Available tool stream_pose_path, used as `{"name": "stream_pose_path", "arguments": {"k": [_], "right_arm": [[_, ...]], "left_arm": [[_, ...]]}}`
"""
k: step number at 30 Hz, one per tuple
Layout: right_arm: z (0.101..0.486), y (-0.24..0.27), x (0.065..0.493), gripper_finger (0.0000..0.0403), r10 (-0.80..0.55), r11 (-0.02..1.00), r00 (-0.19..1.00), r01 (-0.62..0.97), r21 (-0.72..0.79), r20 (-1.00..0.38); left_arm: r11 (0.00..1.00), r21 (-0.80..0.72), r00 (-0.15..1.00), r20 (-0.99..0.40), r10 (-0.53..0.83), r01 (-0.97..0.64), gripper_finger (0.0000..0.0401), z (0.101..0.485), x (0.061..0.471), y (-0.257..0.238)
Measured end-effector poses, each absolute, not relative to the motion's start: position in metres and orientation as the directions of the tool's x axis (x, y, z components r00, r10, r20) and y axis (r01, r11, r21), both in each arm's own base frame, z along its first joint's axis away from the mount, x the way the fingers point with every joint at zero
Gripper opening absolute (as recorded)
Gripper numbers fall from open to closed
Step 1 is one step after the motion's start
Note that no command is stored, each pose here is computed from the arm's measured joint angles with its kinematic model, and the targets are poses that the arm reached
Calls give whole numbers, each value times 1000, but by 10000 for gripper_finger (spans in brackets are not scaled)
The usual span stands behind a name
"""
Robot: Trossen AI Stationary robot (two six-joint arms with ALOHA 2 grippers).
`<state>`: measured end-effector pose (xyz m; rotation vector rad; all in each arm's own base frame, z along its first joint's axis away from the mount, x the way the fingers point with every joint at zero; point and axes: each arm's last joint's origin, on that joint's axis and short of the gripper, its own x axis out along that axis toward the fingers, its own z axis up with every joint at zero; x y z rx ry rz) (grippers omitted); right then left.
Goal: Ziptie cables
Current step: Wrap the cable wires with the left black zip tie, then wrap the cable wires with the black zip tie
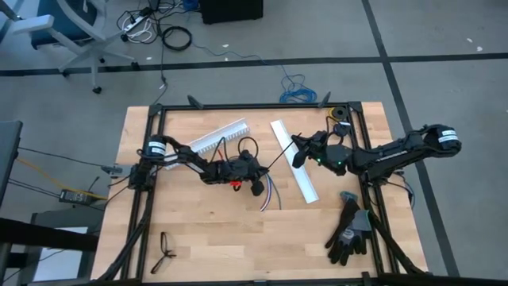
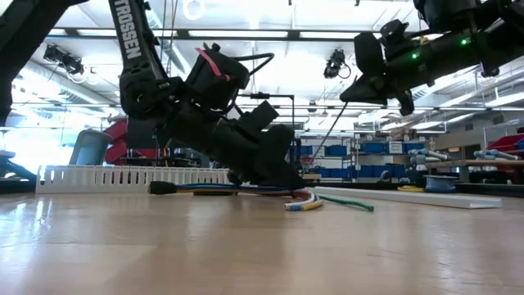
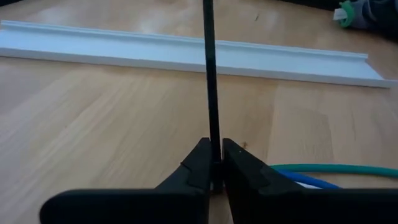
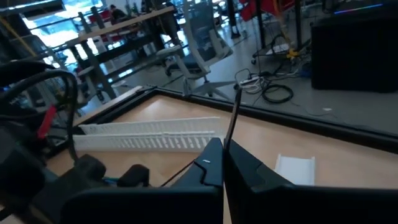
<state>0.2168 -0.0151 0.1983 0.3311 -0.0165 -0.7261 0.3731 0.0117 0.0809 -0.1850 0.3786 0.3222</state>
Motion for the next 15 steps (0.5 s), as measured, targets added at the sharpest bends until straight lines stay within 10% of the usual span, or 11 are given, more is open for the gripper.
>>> {"name": "stream_pose_path", "arguments": {"k": [15], "right_arm": [[171, -11, 212, 74, -516, 712, 775, 625, 320, -365]], "left_arm": [[948, -171, 923, -325, 204, -270, 121, 86, 376, 17]]}}
